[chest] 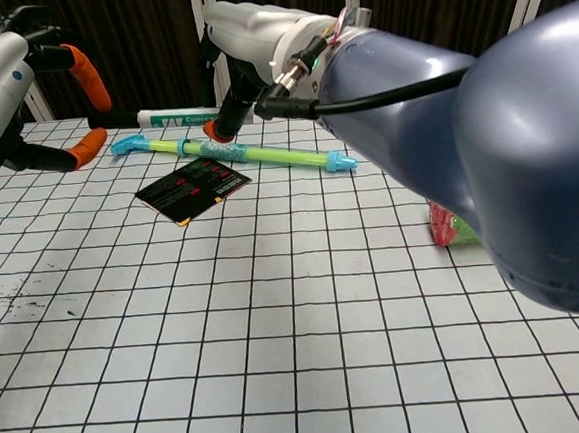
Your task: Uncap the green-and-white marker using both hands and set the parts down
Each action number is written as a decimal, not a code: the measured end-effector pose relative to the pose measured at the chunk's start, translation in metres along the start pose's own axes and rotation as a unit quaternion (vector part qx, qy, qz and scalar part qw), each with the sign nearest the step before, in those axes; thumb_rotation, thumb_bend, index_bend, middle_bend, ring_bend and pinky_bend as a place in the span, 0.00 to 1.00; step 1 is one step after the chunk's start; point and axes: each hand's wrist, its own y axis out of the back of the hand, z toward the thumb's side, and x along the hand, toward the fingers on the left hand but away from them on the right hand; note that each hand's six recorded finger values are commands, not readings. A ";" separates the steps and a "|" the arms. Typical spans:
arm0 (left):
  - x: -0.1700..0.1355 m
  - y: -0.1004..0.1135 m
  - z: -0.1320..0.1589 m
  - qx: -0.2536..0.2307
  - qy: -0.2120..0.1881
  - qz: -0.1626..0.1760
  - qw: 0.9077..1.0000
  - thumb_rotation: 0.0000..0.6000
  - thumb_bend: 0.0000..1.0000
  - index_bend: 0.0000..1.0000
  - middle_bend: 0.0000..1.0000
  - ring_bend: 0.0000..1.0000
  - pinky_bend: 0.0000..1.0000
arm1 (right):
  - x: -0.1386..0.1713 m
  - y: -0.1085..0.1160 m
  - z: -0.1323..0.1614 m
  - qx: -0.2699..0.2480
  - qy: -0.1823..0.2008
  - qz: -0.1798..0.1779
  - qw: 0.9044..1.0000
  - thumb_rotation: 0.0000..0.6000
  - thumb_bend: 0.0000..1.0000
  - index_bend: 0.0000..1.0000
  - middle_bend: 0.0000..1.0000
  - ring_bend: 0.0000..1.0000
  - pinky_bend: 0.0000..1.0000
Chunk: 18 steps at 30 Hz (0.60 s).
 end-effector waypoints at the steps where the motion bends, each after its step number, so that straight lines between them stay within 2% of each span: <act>1: 0.000 0.000 0.000 -0.001 0.001 0.000 1.000 1.00 0.49 0.52 0.22 0.00 0.01 | 0.000 0.000 0.000 0.000 0.000 0.000 1.000 1.00 0.42 0.75 0.06 0.09 0.00; 18: 0.000 -0.003 0.001 0.000 0.001 -0.002 1.000 1.00 0.49 0.52 0.22 0.00 0.01 | 0.002 0.002 -0.001 -0.004 0.004 -0.003 1.000 1.00 0.42 0.76 0.06 0.10 0.00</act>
